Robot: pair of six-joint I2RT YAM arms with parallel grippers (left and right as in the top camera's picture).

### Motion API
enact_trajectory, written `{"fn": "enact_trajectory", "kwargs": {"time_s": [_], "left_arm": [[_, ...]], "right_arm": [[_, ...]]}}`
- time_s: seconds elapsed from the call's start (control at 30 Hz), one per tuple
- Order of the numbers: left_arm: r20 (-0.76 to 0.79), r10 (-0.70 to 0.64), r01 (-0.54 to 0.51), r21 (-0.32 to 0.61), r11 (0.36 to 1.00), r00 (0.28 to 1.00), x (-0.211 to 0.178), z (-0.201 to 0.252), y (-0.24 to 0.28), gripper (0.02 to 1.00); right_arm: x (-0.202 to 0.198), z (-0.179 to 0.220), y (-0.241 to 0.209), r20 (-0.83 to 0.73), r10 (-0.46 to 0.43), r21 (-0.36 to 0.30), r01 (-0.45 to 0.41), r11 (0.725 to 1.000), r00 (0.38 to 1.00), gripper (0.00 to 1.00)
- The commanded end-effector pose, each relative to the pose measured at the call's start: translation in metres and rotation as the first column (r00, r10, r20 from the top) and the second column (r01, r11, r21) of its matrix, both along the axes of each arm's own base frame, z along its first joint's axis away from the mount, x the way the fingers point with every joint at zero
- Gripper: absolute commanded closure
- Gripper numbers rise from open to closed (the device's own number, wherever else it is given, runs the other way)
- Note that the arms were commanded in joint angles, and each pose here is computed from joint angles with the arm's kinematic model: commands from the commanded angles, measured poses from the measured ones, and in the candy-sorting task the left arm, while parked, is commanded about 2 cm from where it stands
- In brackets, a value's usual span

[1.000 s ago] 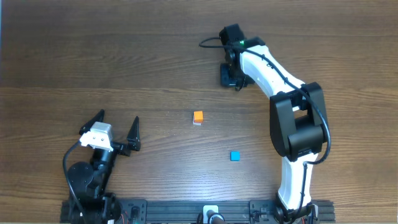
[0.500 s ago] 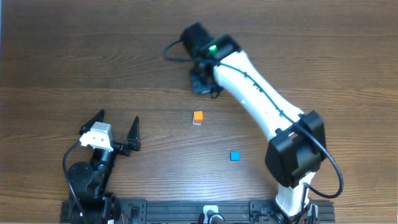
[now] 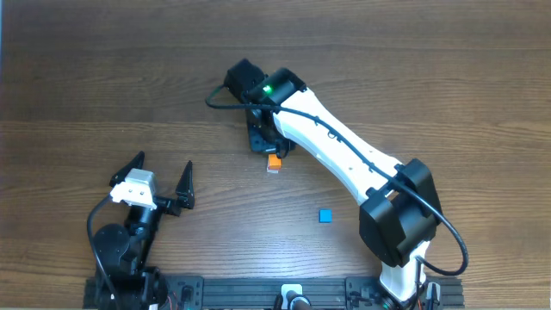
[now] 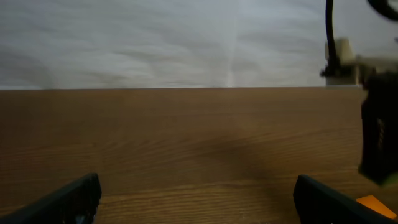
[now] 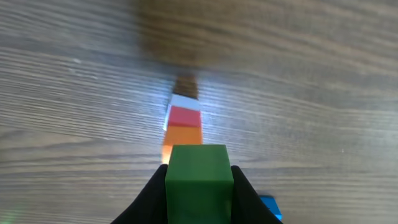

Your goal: Stack Cubes

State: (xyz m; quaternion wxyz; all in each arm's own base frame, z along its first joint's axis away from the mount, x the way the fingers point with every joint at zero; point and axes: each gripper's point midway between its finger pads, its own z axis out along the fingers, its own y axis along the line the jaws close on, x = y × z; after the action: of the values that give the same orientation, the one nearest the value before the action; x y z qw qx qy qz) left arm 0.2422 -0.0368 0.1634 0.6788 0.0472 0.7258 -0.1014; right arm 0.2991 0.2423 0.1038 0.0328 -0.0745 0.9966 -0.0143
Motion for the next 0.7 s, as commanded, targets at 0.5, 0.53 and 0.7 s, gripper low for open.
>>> {"fn": "enact_trajectory", "kwargs": {"time_s": [0.5,0.53,0.7], "left_arm": [[0.006,-0.002,0.002,0.014,1.000,1.000,0.000,-0.001,0.000,0.018],[0.006,-0.002,0.002,0.014,1.000,1.000,0.000,-0.001,0.000,0.018],[0.006,-0.002,0.002,0.014,1.000,1.000,0.000,-0.001,0.000,0.018]], "right_arm": [[-0.016,-0.011,0.012,-0.026,-0.022,0.029,0.023,0.999,0.999,0.991],[-0.017,-0.012,0.011,-0.028,-0.023,0.029,0.023,0.999,0.999,0.989],[-0.017,-0.015,0.012,-0.026,-0.030,0.032,0.031,0.999,0.999,0.989]]}}
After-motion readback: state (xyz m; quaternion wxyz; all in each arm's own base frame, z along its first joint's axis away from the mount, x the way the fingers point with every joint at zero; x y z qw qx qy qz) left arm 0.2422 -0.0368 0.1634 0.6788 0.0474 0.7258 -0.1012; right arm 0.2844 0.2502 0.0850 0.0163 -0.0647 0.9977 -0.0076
